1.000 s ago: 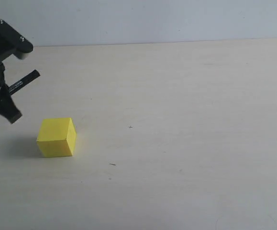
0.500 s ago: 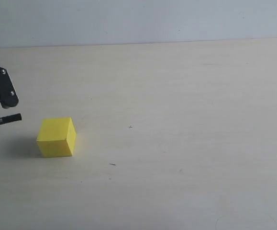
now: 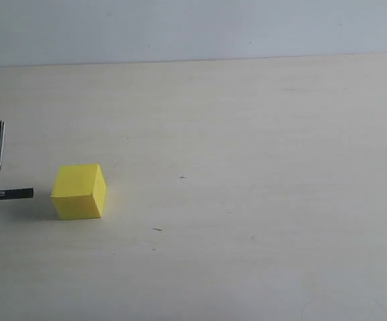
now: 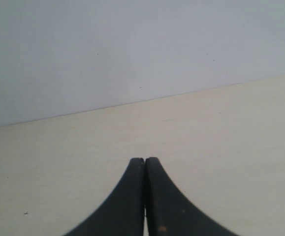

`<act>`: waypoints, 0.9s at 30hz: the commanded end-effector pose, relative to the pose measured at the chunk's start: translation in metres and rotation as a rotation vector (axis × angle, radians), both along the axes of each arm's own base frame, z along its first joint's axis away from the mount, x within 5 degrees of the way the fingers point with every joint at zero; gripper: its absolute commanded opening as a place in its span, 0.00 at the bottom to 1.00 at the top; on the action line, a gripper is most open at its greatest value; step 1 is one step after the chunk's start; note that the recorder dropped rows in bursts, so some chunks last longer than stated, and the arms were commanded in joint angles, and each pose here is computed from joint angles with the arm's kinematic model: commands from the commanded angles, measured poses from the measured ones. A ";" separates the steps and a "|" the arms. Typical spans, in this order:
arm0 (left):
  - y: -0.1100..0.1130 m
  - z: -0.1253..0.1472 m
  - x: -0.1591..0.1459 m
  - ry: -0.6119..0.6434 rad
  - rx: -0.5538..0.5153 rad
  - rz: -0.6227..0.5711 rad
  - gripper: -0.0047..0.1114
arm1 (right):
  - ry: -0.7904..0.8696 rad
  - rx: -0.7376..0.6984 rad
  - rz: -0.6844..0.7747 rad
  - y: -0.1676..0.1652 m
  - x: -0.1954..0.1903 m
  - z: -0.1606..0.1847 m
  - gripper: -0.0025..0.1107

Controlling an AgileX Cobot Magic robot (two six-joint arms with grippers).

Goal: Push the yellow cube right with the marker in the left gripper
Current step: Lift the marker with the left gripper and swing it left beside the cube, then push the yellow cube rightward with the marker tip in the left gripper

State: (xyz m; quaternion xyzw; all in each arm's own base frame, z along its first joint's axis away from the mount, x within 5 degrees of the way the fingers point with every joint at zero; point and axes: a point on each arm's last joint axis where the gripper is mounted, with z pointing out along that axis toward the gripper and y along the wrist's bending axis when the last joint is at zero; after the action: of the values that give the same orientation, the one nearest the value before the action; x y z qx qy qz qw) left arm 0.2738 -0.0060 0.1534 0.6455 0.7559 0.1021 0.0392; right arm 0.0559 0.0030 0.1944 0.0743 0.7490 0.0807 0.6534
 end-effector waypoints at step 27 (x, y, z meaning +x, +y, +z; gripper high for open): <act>0.029 -0.002 0.006 -0.062 -0.064 0.056 0.04 | -0.003 -0.010 0.000 0.000 0.000 -0.001 0.02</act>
State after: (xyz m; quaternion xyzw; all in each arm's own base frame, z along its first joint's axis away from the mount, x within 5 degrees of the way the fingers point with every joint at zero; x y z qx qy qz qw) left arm 0.2797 0.0273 0.1546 0.6113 0.7794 0.1140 0.0770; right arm 0.0559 0.0030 0.1944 0.0743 0.7490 0.0807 0.6534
